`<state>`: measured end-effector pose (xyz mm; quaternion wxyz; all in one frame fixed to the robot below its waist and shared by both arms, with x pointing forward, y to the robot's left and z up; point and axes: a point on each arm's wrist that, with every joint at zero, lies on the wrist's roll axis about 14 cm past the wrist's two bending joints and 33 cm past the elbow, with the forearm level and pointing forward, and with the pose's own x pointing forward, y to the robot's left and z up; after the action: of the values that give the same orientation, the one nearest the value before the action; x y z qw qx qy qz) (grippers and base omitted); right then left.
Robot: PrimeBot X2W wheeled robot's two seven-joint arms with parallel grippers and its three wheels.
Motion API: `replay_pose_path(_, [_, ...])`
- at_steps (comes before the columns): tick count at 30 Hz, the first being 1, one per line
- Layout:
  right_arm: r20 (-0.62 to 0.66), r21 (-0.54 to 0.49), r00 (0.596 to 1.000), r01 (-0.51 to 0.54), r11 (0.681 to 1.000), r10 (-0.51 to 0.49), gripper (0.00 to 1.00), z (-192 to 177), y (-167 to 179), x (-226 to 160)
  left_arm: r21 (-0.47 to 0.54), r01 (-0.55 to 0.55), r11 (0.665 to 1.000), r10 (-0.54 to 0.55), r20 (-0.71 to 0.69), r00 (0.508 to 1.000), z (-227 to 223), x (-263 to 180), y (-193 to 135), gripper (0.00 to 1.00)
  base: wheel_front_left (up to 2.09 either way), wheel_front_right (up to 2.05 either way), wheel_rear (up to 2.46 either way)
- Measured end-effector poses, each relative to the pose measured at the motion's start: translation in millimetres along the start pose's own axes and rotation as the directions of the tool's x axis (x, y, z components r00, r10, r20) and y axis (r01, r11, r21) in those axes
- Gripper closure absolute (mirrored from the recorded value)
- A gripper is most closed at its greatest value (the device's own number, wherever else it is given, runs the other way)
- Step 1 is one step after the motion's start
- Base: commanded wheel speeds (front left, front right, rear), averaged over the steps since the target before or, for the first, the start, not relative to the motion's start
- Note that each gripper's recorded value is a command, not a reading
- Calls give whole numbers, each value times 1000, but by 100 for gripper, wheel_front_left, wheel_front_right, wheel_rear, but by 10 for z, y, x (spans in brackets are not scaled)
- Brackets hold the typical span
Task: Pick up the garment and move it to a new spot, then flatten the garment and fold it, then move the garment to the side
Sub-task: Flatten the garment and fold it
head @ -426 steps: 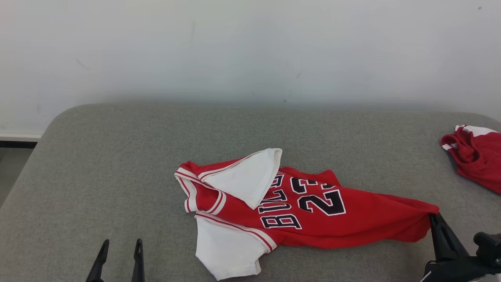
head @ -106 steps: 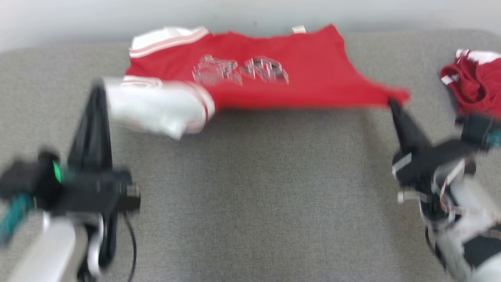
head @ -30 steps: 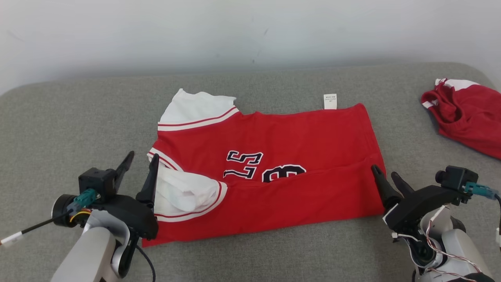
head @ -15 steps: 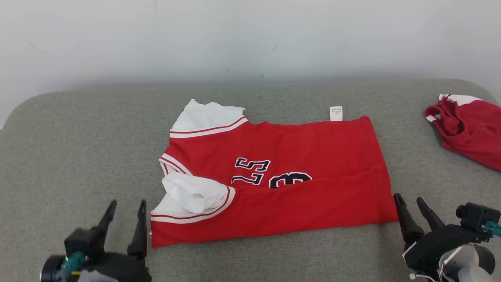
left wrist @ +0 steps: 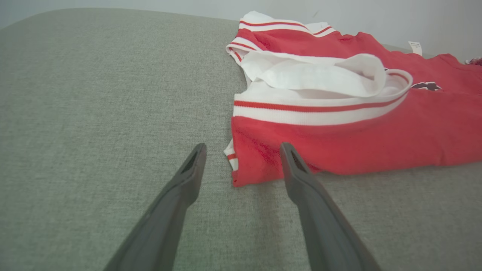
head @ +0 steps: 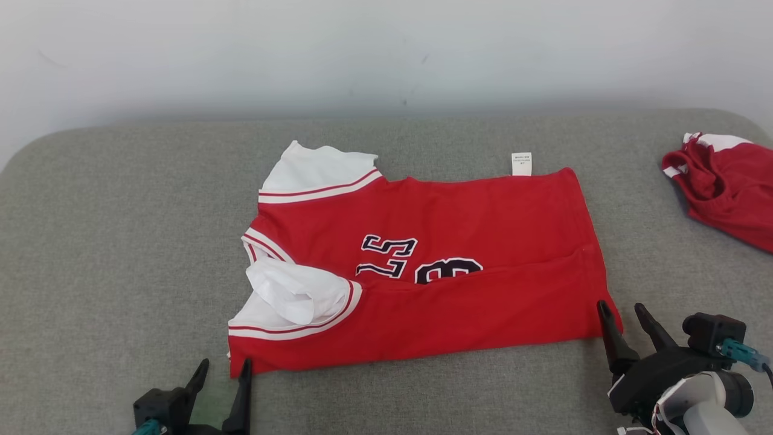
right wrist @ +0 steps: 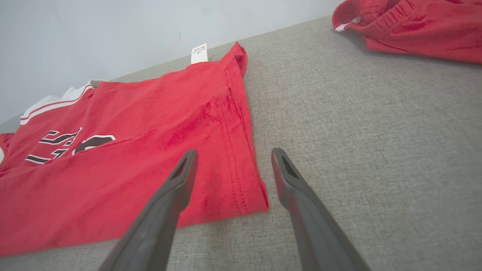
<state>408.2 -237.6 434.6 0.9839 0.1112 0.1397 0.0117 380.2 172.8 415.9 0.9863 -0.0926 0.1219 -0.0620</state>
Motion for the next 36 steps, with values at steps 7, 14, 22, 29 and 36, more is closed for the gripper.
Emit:
replay_pose_path(7, [-57, -22, 998, 25, 999, -27, 0, -174, -70, 135, -21, -1, 1000, 0, -63, 998, -182, 114, -31, 0, 0, 0, 0])
replay_pose_path(14, [-90, -20, 996, 27, 999, -29, 100, -296, -38, 161, -43, -1, 999, -2, -82, 997, -227, 191, -72, 100, 0, 0, 0])
replay_pose_path(22, [-24, 19, 1000, 12, 1000, -12, 100, -215, 46, 91, -49, -8, 999, 7, -21, 1000, -54, 125, -57, 100, 0, 0, 0])
replay_pose_path(29, [13, 55, 1000, -11, 998, 10, 100, -247, 95, -167, -53, -27, 998, 29, 24, 999, -9, -174, 16, 100, 0, 0, 0])
replay_pose_path(36, [-3, 84, 1000, 3, 996, -2, 100, -366, 26, -476, -67, -61, 996, 63, 20, 998, -123, -459, 79, 100, 0, 0, 0])
